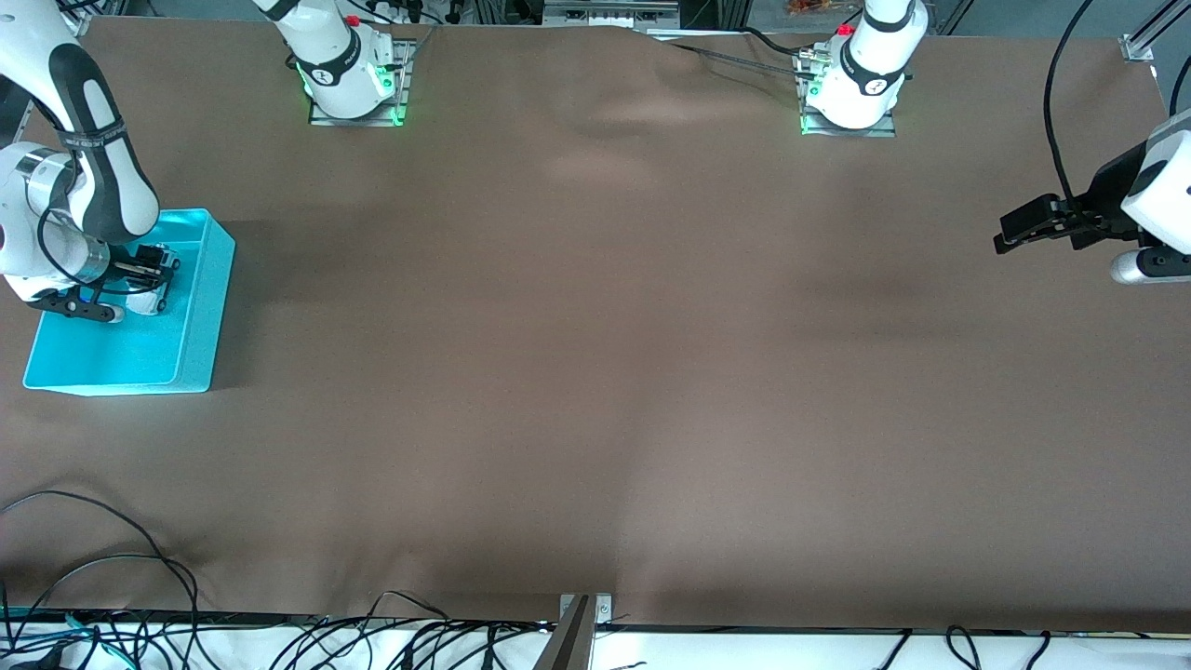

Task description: Wind and store white jeep toy

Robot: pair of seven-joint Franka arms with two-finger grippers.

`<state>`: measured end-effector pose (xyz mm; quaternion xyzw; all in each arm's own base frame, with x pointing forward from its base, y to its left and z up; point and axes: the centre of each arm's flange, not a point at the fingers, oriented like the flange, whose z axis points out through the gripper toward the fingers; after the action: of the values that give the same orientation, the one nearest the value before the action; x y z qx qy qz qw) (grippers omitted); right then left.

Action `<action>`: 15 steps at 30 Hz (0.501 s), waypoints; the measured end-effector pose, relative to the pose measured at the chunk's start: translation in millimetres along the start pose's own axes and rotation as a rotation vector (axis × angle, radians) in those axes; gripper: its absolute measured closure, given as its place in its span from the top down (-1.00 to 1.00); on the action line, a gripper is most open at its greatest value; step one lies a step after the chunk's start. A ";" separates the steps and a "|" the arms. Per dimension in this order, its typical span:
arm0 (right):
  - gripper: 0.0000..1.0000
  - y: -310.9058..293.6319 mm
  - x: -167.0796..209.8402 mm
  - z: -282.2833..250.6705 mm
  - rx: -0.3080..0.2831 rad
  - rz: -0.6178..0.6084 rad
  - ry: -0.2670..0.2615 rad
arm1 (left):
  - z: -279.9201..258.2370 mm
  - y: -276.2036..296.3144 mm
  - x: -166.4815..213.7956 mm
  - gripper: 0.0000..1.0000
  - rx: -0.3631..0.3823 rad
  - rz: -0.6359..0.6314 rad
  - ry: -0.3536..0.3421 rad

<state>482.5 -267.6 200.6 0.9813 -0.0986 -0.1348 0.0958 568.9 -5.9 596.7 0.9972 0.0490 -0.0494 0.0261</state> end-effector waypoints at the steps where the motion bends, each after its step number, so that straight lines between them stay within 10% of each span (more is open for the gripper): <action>1: 0.06 2.2 0.0 4.1 0.000 0.004 -0.003 | 0.0 0.0 0.0 1.00 0.000 0.000 0.000; 15: 0.06 3.0 1.1 9.9 -0.007 0.051 -0.004 | 0.1 0.0 0.0 1.00 0.000 0.000 0.000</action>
<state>480.2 -272.3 191.7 0.9779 -0.1232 -0.1346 0.1025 568.9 -5.8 596.7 0.9972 0.0490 -0.0495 0.0261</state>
